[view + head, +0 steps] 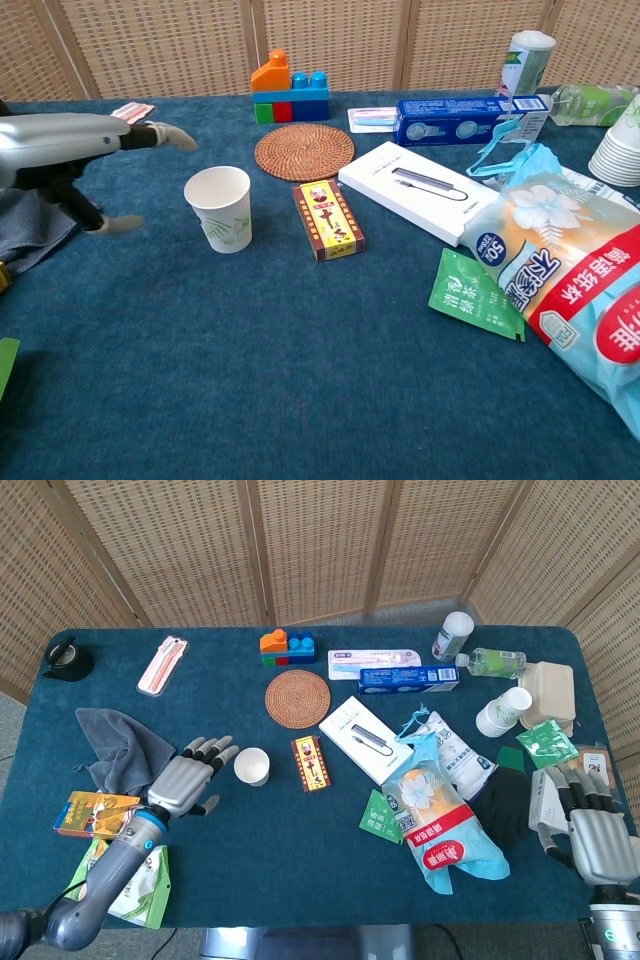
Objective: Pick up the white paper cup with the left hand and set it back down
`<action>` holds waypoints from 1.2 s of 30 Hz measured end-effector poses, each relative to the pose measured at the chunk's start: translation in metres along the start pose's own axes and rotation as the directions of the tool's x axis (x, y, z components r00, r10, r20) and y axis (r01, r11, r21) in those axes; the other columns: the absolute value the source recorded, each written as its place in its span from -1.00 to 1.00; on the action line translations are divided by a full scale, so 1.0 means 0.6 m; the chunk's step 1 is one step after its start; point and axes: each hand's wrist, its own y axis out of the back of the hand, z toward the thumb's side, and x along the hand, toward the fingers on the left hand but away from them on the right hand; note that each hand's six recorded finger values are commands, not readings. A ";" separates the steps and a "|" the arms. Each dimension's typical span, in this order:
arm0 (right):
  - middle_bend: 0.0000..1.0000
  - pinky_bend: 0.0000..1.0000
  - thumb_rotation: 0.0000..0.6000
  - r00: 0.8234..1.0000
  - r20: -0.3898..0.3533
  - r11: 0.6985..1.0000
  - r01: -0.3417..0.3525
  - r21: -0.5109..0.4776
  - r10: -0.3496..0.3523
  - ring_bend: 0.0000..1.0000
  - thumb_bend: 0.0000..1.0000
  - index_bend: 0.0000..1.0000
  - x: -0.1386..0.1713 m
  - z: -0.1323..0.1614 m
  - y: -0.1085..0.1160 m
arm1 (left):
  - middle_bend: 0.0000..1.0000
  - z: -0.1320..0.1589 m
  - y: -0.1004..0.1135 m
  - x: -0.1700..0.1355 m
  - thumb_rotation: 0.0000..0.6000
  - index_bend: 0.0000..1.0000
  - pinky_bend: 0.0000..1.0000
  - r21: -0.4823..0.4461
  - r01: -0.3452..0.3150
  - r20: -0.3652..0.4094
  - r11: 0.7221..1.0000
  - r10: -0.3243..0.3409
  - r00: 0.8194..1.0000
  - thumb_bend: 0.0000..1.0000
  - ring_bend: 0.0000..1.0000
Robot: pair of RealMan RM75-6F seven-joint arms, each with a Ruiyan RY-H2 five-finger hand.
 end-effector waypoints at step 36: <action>-1.00 -1.00 1.00 0.999 0.034 1.000 -0.007 0.010 0.007 -1.00 -0.10 -1.00 0.003 -0.009 0.002 | -0.41 0.056 -0.033 0.107 1.00 -0.52 -0.16 -0.096 -0.015 0.032 0.995 0.018 0.999 -0.11 -0.29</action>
